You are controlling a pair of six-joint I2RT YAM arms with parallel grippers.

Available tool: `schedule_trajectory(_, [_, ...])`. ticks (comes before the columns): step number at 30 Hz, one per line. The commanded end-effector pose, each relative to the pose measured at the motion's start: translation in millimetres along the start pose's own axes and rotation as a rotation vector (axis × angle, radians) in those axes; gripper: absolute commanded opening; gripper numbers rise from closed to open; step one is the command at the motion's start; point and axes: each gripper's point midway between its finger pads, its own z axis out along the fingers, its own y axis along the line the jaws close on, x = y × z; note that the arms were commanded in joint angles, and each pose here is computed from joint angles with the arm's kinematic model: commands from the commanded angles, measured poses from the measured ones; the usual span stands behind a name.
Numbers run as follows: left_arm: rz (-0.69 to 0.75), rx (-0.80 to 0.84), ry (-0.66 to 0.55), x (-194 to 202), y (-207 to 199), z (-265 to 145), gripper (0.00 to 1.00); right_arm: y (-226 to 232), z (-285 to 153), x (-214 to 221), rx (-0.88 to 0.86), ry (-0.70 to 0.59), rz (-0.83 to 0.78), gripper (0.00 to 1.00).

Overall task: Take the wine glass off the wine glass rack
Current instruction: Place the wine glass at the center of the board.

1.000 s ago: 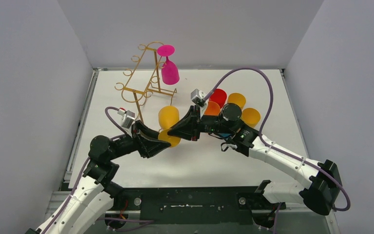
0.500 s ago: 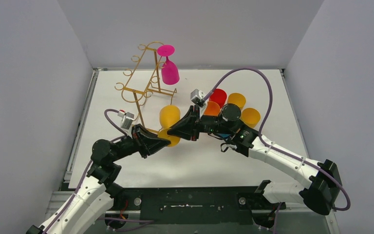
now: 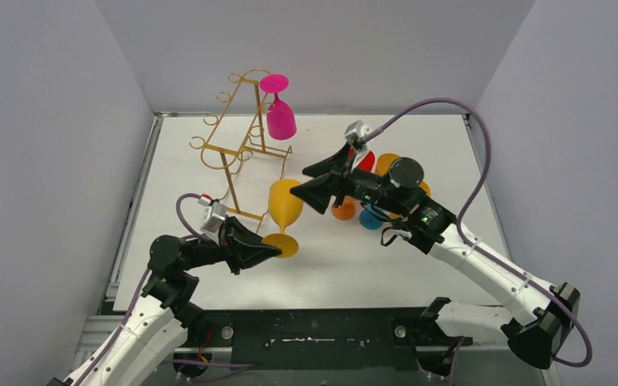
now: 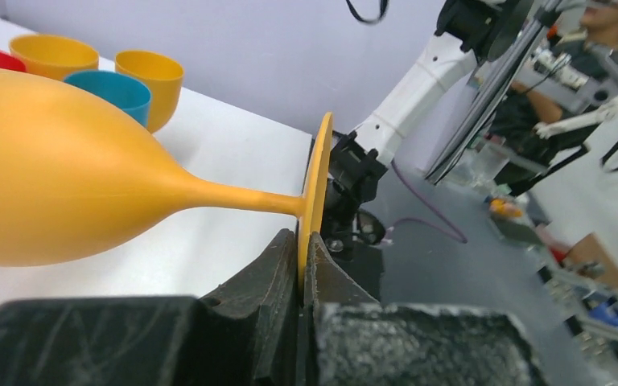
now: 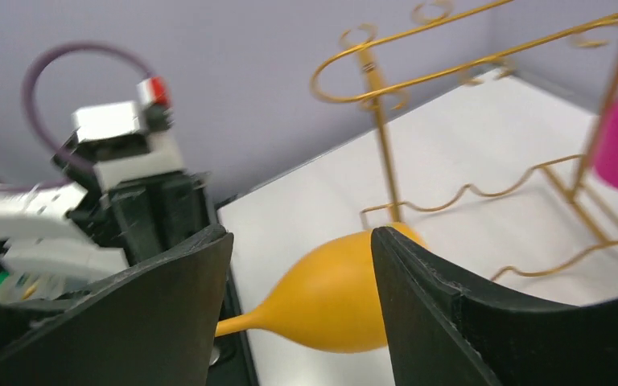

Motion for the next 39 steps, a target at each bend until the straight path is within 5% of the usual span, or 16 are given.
schedule_trajectory(1, [0.271, 0.1, 0.013, -5, -20, -5, 0.0, -49, -33, -59, 0.246, -0.144, 0.043, 0.65])
schedule_trajectory(5, [0.424, 0.136, 0.031, 0, -25, -11, 0.0, -85, -49, -51, 0.309, -0.109, 0.22, 0.66])
schedule_trajectory(9, [0.529, 0.182, 0.087, 16, -24, -16, 0.0, -80, -53, -50, 0.163, -0.119, 0.325, 0.66])
schedule_trajectory(17, [0.594, 0.203, 0.174, 36, -12, -20, 0.0, -42, -37, -30, -0.181, 0.1, 0.505, 0.65])
schedule_trajectory(25, [0.562, 0.308, 0.221, 45, -21, -21, 0.0, -31, -25, -17, -0.224, 0.178, 0.559, 0.53])
schedule_trajectory(39, [0.608, 0.323, 0.272, 49, -15, -21, 0.0, -25, -13, 13, -0.261, 0.364, 0.59, 0.55])
